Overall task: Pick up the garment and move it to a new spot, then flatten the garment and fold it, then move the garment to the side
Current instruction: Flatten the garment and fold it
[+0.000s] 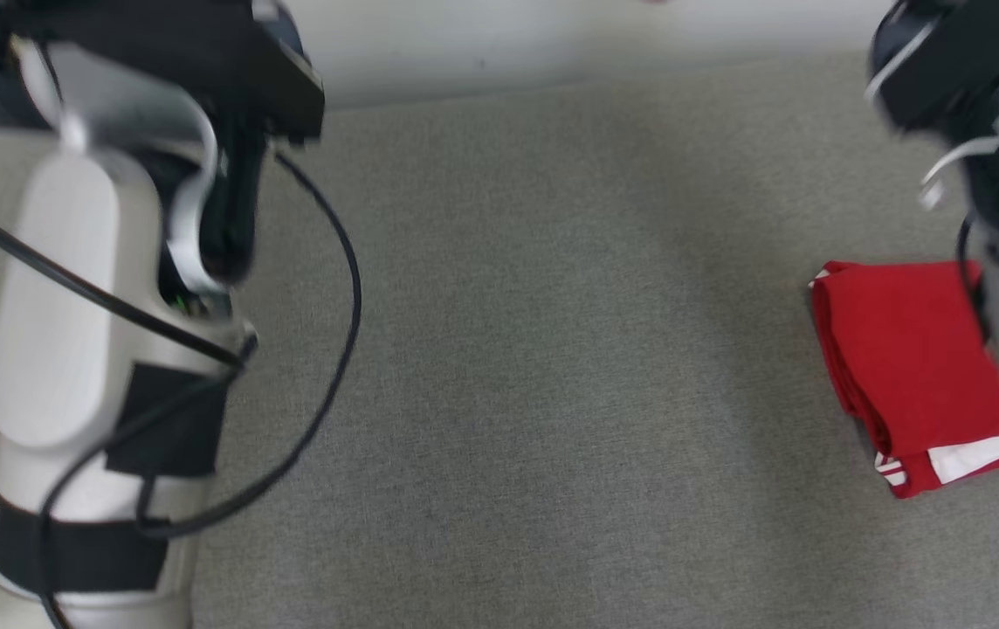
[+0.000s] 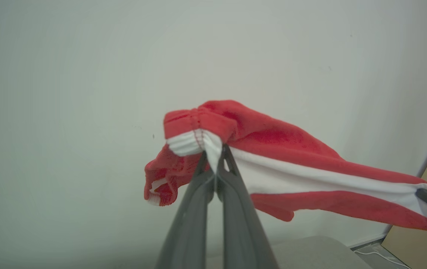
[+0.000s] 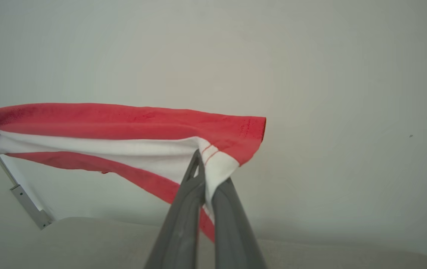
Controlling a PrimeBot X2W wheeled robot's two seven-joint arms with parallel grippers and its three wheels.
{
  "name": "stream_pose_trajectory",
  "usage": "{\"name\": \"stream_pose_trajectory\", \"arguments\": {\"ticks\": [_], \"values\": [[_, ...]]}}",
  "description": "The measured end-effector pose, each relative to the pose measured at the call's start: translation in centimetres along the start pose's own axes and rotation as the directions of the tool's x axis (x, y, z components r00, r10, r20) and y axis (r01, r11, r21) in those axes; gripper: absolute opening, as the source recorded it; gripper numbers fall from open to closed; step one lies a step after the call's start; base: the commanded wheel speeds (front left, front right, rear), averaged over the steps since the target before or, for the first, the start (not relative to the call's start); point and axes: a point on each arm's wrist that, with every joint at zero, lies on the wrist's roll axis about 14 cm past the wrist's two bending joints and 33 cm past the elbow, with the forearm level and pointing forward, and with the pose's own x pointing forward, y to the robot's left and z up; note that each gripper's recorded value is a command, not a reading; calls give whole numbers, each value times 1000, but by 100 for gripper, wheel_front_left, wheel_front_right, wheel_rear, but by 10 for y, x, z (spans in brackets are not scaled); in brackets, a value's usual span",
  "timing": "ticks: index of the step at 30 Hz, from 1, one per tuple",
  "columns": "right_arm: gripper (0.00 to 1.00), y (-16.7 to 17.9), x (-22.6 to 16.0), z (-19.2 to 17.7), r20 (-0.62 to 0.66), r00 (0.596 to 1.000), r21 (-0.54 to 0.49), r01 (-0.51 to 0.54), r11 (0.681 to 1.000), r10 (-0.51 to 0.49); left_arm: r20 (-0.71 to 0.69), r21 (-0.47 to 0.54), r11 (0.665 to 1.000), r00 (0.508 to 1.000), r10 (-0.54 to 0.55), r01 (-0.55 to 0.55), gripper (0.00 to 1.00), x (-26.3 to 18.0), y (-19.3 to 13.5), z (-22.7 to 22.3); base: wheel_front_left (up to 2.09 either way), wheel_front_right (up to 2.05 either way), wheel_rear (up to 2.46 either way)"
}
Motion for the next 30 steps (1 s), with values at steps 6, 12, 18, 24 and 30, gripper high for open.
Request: {"name": "stream_pose_trajectory", "arguments": {"ticks": [6, 12, 18, 24, 30], "values": [[0, -26, -34, -148, -346, 937, 97, 91, 991, -53, -296, -25, 994, 950, 94, -106, 0, -46, 35, -132, 0, 0, 0], [0, 0, -81, -258, -583, 812, 207, 141, 968, 7, -618, -20, 980, 773, 142, -196, 0, -131, 60, -256, 0, 0, 0], [0, -18, -117, -284, -655, 755, 201, 217, 955, -33, -703, -81, 980, 707, 73, -182, 0, -153, 46, -289, 0, 0, 0], [0, -14, -129, -275, -638, 769, 214, 212, 954, -28, -672, -102, 988, 740, 19, -118, 0, -157, 37, -274, 0, 0, 0], [0, -2, -153, -271, -639, 769, 198, 182, 963, -13, -703, -108, 984, 711, 27, -143, 0, -196, 38, -272, 0, 0, 0]]}}
